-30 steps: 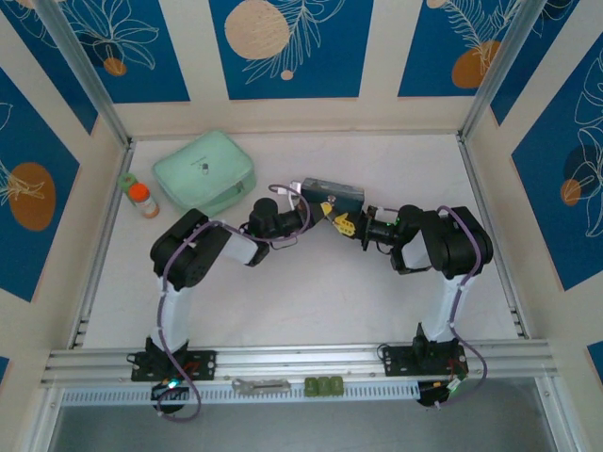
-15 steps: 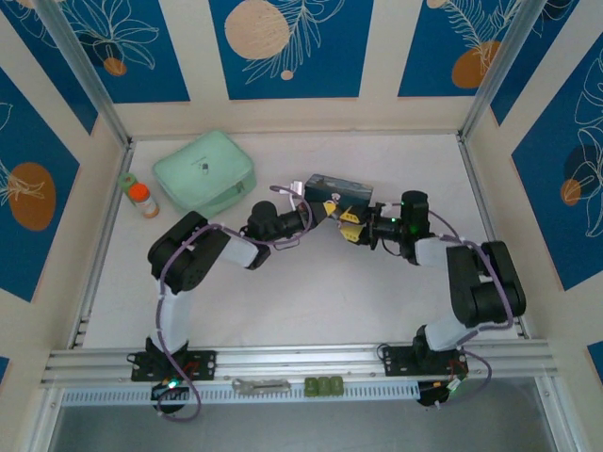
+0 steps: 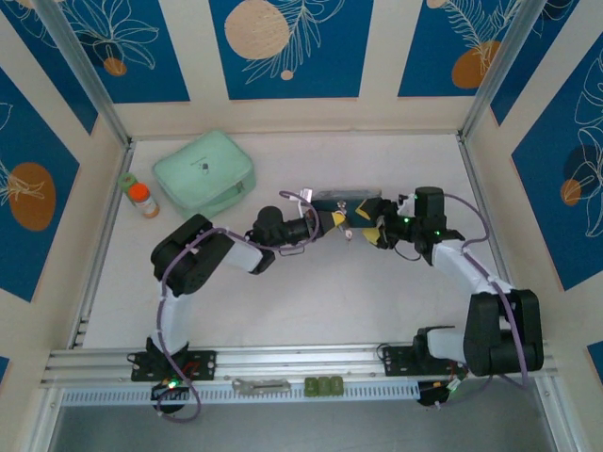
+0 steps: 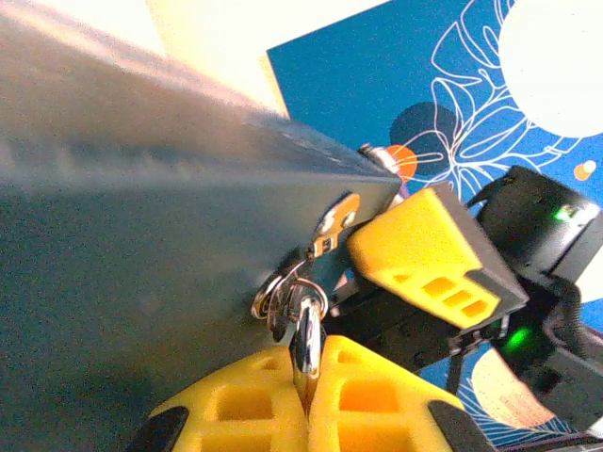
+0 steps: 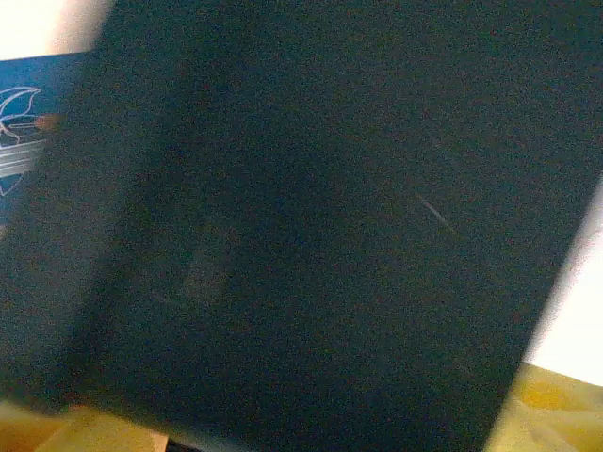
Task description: Unlock the padlock with the key
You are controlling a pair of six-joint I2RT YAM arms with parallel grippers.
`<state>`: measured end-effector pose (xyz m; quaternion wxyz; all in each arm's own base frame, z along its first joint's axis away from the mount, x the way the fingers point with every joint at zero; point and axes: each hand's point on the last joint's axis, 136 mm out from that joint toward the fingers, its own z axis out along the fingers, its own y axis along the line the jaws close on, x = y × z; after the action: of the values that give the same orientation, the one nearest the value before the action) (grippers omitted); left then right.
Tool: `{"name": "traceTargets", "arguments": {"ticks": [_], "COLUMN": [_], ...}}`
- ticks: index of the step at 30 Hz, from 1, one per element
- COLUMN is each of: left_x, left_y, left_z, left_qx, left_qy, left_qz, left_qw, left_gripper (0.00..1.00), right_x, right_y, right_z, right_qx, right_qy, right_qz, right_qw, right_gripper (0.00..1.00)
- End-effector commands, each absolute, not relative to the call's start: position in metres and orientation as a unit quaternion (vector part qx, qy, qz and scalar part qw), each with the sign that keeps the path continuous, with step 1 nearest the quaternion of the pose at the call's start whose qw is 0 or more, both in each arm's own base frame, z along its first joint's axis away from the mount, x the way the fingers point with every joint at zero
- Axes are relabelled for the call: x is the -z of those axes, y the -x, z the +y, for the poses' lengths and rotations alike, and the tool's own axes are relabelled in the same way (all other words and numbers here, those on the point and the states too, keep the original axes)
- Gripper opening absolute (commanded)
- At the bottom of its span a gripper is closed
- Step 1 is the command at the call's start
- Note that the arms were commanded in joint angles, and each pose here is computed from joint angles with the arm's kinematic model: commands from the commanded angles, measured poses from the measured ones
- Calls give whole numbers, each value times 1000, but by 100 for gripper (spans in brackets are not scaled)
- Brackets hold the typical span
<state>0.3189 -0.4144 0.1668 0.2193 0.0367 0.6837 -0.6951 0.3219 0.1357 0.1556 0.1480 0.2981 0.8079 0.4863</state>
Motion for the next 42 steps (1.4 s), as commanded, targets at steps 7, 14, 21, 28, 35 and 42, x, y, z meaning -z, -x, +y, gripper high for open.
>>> {"name": "traceTargets", "arguments": {"ticks": [7,14,21,28,35,42], "left_x": [-156,-150,-136,-129,-136,-146], "left_y": [-303,-291,-293,-304,-309,-313], "left_z": [-416,-415,-414,-414,-416,-420], "left_qx": [693,657,639,624,617,631], "left_qy": [-66,-102,-88,-46,-31,-21], "left_qz": [682,710,731,752,761,752], "left_qw": [221,232,222,208,197,187], "left_gripper": [0,0,0,0,0,0], "right_x": [-134,-105,-99,-107,-109,-109], "right_y": [-313,-314,-316,-295,-280,-266], "right_z": [125,129,140,131,142,176], "right_qx": [-418,-414,-403,-273,-179,-127], "right_qy": [-279,-293,-248,-152,-52,99], "right_qz": [850,851,869,929,958,960], "right_qw": [161,135,143,198,216,231], "right_gripper": [69,64,63,62,56,50]}}
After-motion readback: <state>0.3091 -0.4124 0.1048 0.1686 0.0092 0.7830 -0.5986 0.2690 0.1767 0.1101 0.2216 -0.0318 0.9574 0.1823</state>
